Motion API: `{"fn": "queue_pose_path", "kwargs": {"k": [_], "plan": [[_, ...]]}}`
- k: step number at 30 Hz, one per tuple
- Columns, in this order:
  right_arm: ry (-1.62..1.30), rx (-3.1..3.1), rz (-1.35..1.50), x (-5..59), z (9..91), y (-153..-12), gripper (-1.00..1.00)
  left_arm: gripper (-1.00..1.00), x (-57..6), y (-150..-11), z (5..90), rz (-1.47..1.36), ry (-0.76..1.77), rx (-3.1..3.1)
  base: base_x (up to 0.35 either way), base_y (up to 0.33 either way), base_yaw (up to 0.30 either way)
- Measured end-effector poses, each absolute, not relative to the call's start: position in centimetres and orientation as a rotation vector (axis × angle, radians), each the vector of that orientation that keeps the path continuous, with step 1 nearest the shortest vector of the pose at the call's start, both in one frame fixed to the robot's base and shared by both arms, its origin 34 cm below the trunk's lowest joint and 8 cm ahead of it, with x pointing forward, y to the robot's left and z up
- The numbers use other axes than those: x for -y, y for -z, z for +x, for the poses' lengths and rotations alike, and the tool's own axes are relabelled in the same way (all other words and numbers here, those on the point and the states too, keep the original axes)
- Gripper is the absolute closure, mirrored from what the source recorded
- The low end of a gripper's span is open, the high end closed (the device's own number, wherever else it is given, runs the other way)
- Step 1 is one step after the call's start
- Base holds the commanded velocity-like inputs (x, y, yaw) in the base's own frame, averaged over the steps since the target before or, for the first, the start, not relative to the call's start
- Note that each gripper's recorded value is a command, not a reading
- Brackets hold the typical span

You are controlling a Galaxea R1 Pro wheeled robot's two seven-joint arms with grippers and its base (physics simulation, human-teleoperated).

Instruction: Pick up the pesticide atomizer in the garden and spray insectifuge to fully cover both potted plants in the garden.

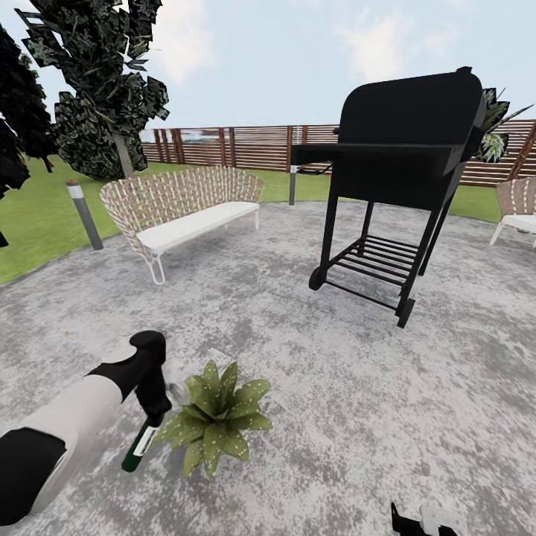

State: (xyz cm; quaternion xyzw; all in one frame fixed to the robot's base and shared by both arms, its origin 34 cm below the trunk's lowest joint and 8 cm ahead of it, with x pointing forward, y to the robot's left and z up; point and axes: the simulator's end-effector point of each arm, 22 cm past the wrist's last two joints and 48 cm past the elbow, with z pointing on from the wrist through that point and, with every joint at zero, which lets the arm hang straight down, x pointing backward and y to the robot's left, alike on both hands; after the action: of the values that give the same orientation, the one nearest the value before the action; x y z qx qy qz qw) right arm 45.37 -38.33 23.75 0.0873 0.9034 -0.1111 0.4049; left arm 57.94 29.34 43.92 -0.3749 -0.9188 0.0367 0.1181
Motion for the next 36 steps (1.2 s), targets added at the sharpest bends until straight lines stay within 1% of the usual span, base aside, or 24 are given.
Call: {"fn": "queue_pose_path", "kwargs": {"k": [3,7,10,13,16,27,30,33,34,35,36], "plan": [[0.281,-2.28,0.221,38.3,45.4,-23.7,-1.0,1.0,-32.1,-43.7,57.3,-1.093,-0.105,2.677,0.0,0.0,0.0],[0.281,-2.28,0.221,38.3,45.4,-23.7,-1.0,1.0,-32.5,-43.7,57.4,-1.094,-0.092,2.681,0.0,0.0,0.0],[0.281,-2.28,0.221,38.3,45.4,-23.7,-1.0,1.0,-31.7,-43.7,57.8,-1.11,-0.095,2.688,0.0,0.0,0.0],[0.281,-2.28,0.221,38.4,45.4,-23.7,-1.0,1.0,-28.4,-43.7,58.4,-1.177,-0.117,2.687,0.0,0.0,0.0],[0.281,-2.28,0.221,38.3,45.4,-23.7,-1.0,1.0,-28.2,-43.3,59.7,-1.223,-0.026,2.708,-0.062,0.0,0.0],[0.281,-2.281,0.221,38.3,45.4,-23.7,-1.0,1.0,-27.9,-43.3,60.1,-1.19,-0.068,2.754,-0.32,0.0,0.0],[0.281,-2.281,0.221,38.3,45.4,-23.7,-1.0,1.0,-27.3,-42.5,59.5,-1.194,-0.132,2.763,-0.336,0.0,0.0],[0.281,-2.281,0.222,38.4,45.3,-23.7,-1.0,1.0,-25.7,-39.9,59.1,-1.361,-0.217,2.778,-0.336,0.0,0.0],[0.282,-2.28,0.223,38.4,45.4,-23.7,-1.0,1.0,-23.5,-37.8,58.6,-1.5,-0.34,2.815,-0.336,0.0,0.0],[0.281,-2.279,0.222,38.4,45.4,-23.8,-1.0,1.0,-22.3,-35.9,57.9,-1.615,-0.405,2.838,-0.336,0.0,0.0],[0.28,-2.277,0.222,38.4,45.5,-23.8,-1.0,1.0,-21.7,-35.5,57.8,-1.671,-0.439,2.847,-0.336,0.0,0.0]]}}
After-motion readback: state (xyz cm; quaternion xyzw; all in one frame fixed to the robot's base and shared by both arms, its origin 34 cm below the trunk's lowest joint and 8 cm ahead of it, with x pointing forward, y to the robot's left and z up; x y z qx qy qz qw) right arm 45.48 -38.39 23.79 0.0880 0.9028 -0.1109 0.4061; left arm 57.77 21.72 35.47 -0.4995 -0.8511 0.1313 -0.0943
